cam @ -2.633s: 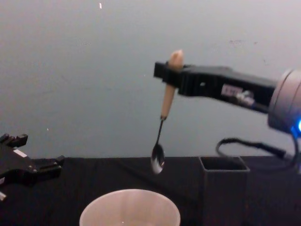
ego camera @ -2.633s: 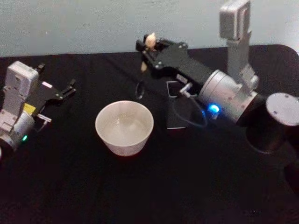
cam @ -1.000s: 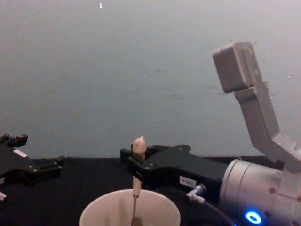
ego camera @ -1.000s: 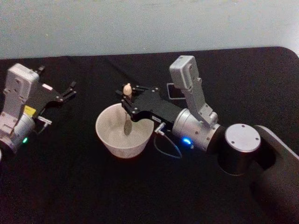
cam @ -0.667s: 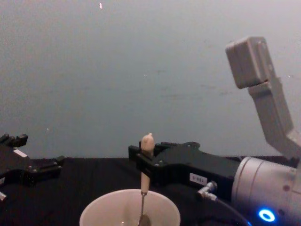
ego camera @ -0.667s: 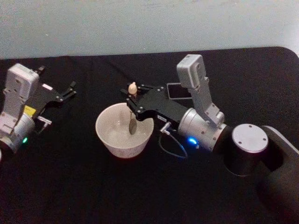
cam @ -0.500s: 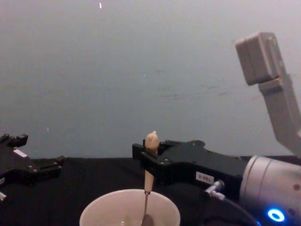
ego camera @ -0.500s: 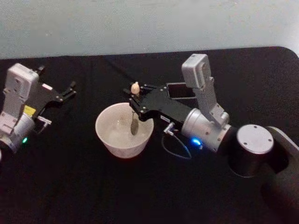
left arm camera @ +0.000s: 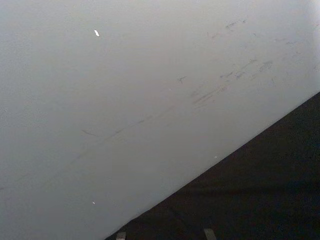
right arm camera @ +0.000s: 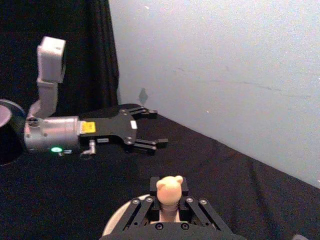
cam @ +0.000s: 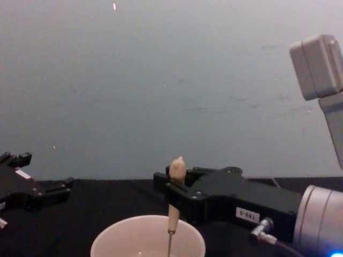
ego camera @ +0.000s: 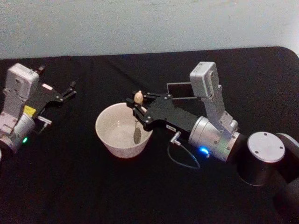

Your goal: Pick up the stirring spoon with one hand, stir inside the cup, then place it back in its original position.

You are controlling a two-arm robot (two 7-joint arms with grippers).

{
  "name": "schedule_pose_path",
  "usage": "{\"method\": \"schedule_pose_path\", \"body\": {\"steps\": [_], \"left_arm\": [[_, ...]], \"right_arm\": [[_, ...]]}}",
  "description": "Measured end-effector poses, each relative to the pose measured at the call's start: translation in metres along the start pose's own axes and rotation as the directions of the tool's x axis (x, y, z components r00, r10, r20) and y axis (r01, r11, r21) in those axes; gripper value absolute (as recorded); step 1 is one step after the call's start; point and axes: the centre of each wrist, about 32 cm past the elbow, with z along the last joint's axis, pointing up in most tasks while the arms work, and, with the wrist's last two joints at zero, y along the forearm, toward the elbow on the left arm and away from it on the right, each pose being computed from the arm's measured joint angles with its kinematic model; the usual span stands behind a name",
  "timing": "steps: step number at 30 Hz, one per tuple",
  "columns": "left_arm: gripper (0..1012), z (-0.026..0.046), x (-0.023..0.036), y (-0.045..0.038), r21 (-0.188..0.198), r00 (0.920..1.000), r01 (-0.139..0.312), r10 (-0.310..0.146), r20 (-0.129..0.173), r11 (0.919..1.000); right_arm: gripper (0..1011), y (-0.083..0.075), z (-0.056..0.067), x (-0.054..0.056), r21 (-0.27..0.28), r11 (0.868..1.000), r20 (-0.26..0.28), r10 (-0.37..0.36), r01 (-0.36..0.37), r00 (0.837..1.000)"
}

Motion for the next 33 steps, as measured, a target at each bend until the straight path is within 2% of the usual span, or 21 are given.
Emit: {"method": "schedule_pose_path", "body": {"steps": [9,15,33], "left_arm": [[1001,0.0000,0.0000,0.0000,0.000,1.0000,0.000,0.000,0.000,1.0000],[1001,0.0000,0.0000,0.0000,0.000,1.0000,0.000,0.000,0.000,1.0000],[1001,0.0000,0.0000,0.0000,0.000,1.0000,0.000,0.000,0.000,1.0000]], "right_arm": [[187,0.000,0.003,-0.008,0.012,0.999,-0.008,0.039,-0.039,0.999],[188,0.008,0.002,-0.010,0.008,0.999,-0.002,0.049,-0.049,0.999],[188,0.038,0.000,-0.003,0.016,1.000,0.018,-0.008,0.008,1.000]]}}
